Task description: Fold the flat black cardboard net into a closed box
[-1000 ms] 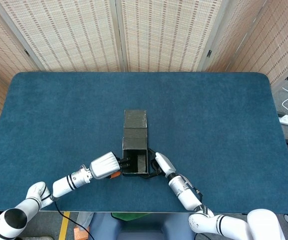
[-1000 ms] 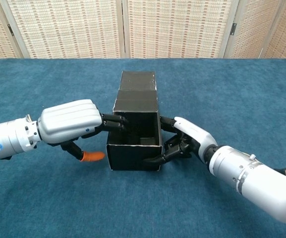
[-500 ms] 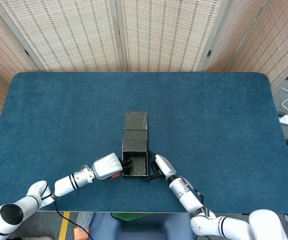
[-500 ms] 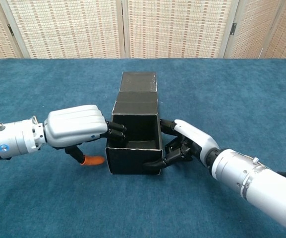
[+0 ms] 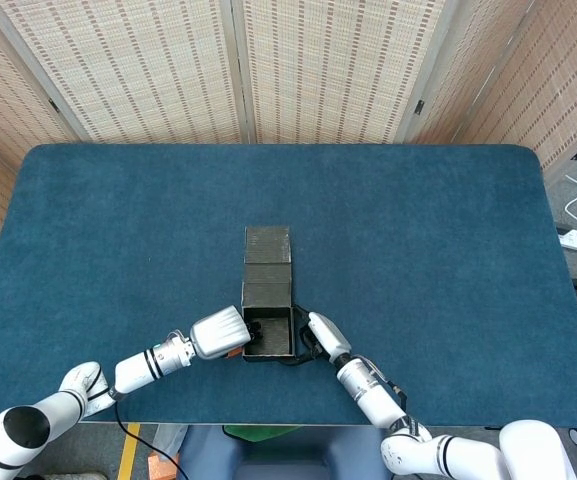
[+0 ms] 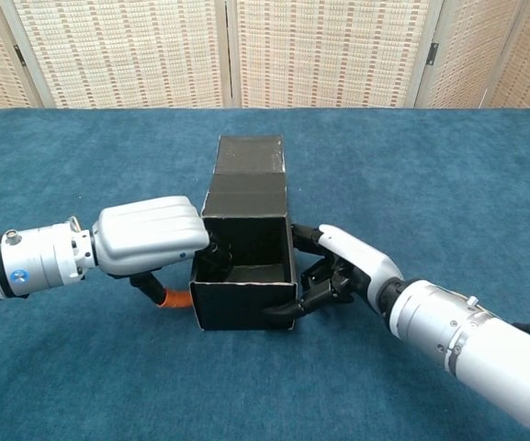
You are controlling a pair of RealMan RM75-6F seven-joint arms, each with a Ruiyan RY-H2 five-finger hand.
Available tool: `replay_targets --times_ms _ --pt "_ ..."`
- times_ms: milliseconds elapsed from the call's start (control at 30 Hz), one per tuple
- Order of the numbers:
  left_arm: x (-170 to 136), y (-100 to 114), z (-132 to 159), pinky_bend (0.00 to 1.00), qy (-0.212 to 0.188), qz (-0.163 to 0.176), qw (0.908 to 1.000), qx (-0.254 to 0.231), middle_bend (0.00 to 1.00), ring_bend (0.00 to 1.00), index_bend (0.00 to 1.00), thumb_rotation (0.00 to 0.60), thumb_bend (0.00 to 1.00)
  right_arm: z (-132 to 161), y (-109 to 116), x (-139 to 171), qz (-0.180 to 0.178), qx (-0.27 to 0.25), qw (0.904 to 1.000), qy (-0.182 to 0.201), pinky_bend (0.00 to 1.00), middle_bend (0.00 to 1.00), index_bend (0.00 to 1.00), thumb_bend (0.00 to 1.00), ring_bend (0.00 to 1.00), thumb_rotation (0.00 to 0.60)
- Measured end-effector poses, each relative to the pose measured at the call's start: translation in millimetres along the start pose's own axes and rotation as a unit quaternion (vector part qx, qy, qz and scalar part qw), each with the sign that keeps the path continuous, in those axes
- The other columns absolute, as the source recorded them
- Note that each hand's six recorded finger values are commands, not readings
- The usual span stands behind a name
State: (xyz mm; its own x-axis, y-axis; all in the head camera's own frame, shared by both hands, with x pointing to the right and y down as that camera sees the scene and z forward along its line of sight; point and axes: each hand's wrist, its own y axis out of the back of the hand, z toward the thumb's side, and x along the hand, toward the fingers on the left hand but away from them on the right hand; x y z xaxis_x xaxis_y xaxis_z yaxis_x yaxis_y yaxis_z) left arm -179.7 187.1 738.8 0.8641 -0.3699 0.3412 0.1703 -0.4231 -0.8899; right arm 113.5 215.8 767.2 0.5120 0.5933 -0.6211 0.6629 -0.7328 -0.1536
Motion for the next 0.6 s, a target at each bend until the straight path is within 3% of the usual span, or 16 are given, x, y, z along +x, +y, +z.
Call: replay_targets --times_ms 167,267,467,600 --pt "0 1 0 0.92 0.001 0.004 1.0000 -0.003 0.74 0.81 0.76 0.600 0.36 0 0 0 -0.001 -0.003 1.0000 -0.001 1.00 0.59 0.44 0.21 0.84 0.600" --pt "-1 3 -1 0.92 0.002 0.011 0.9999 -0.008 0.67 0.81 0.67 0.600 0.36 1 0 0 -0.003 -0.006 1.0000 -0.001 1.00 0.59 0.44 0.20 0.84 0.600" --pt "-6 13 -7 0.92 0.011 0.028 0.9994 -0.019 0.45 0.81 0.38 0.600 0.35 3 4 -3 -0.013 -0.013 0.9998 0.000 1.00 0.58 0.44 0.21 0.84 0.600" --pt "-10 23 -12 0.92 0.021 0.044 0.9986 -0.022 0.35 0.81 0.30 0.600 0.35 6 6 -6 -0.020 -0.013 0.9997 0.000 1.00 0.57 0.44 0.20 0.84 0.600"
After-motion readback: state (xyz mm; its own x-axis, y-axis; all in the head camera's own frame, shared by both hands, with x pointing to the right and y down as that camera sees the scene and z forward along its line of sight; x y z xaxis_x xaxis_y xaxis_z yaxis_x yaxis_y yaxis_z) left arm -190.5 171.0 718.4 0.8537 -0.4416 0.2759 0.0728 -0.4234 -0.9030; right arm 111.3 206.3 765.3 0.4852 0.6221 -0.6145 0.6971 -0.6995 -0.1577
